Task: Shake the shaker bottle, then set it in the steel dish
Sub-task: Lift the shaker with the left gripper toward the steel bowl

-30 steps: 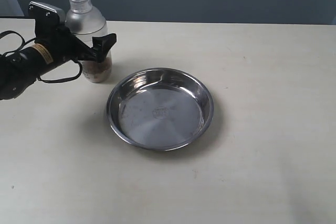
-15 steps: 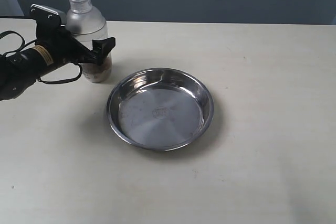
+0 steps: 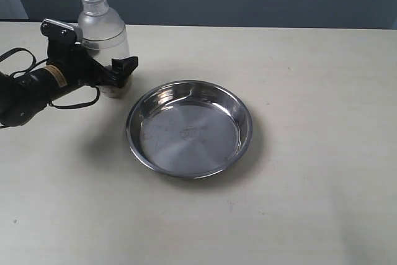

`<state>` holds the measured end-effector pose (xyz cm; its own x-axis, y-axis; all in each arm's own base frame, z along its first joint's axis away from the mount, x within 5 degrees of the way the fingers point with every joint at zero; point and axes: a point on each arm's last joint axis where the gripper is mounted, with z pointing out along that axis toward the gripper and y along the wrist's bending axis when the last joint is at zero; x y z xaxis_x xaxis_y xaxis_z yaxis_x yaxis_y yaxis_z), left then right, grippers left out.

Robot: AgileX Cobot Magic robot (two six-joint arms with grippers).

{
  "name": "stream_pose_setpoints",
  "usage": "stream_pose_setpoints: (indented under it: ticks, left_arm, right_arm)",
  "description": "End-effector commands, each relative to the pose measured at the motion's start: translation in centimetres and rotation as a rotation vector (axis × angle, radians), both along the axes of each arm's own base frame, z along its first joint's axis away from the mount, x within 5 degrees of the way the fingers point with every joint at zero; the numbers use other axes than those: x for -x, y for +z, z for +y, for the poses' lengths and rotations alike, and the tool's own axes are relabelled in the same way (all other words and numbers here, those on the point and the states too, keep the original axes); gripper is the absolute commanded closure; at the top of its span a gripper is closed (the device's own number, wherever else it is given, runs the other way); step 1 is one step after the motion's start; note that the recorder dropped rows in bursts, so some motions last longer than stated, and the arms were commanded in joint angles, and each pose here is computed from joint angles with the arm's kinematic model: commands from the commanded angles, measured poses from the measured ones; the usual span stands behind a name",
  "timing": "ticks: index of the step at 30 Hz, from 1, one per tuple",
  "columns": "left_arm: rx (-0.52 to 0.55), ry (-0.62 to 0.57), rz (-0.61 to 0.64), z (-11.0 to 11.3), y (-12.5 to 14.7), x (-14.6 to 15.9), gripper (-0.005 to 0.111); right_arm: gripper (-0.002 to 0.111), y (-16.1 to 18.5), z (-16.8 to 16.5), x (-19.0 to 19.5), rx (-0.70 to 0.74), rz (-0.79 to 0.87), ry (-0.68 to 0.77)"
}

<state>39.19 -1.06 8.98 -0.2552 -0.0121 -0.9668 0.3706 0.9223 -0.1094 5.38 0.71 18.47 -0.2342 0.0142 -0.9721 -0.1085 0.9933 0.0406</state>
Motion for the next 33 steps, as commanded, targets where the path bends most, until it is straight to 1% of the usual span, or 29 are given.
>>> stream_pose_setpoints:
  ticks: [1, 5, 11, 21, 22, 23, 24, 25, 26, 27, 28, 29, 30, 31, 33]
  left_arm:
    - [0.040, 0.009, -0.044, 0.0, 0.2, -0.2, 0.002]
    - [0.055, 0.002, -0.074, -0.1, 0.5, -0.2, 0.002]
    - [0.071, 0.064, -0.065, 0.4, 0.4, -0.4, 0.002]
    - [0.077, 0.072, -0.070, 0.4, 0.4, -0.4, 0.002]
    - [0.077, 0.072, -0.071, 0.4, 0.5, -0.5, 0.006]
    - [0.077, 0.072, -0.071, 0.4, 0.5, -0.5, 0.010]
    - [0.074, 0.072, -0.069, 0.4, 0.4, -0.5, 0.028]
    - [0.073, 0.072, -0.067, 0.5, 0.4, -0.5, 0.043]
    - [0.058, 0.052, -0.051, 0.3, 0.2, -0.4, 0.076]
    - [0.043, 0.029, -0.040, 0.1, 0.1, -0.3, 0.095]
    - [0.032, 0.011, -0.027, 0.0, -0.1, -0.2, 0.105]
    - [0.053, 0.021, -0.012, 0.0, -0.1, -0.2, 0.106]
    - [0.056, 0.023, -0.006, 0.1, -0.1, -0.2, 0.106]
    - [0.084, 0.028, 0.009, 0.0, -0.1, -0.2, 0.106]
    - [0.092, 0.034, 0.017, 0.1, 0.9, -0.2, 0.106]
  right_arm:
    - [0.109, 0.1, 0.0, 0.0, 0.000, -0.017, 0.003]
    - [0.109, 0.1, 0.0, 0.0, 0.000, -0.017, 0.003]
    - [0.109, 0.1, 0.0, 0.0, 0.000, -0.017, 0.003]
    - [0.109, 0.1, 0.0, 0.0, 0.000, -0.017, 0.003]
    - [0.109, 0.1, 0.0, 0.0, 0.000, -0.017, 0.003]
    - [0.109, 0.1, 0.0, 0.0, 0.000, -0.017, 0.003]
    - [0.109, 0.1, 0.0, 0.0, 0.000, -0.017, 0.003]
    - [0.109, 0.1, 0.0, 0.0, 0.000, -0.017, 0.003]
    - [0.109, 0.1, 0.0, 0.0, 0.000, -0.017, 0.003]
    - [0.109, 0.1, 0.0, 0.0, 0.000, -0.017, 0.003]
    - [0.109, 0.1, 0.0, 0.0, 0.000, -0.017, 0.003]
    - [0.109, 0.1, 0.0, 0.0, 0.000, -0.017, 0.003]
    - [0.109, 0.1, 0.0, 0.0, 0.000, -0.017, 0.003]
    - [0.109, 0.1, 0.0, 0.0, 0.000, -0.017, 0.003]
    - [0.109, 0.1, 0.0, 0.0, 0.000, -0.017, 0.003]
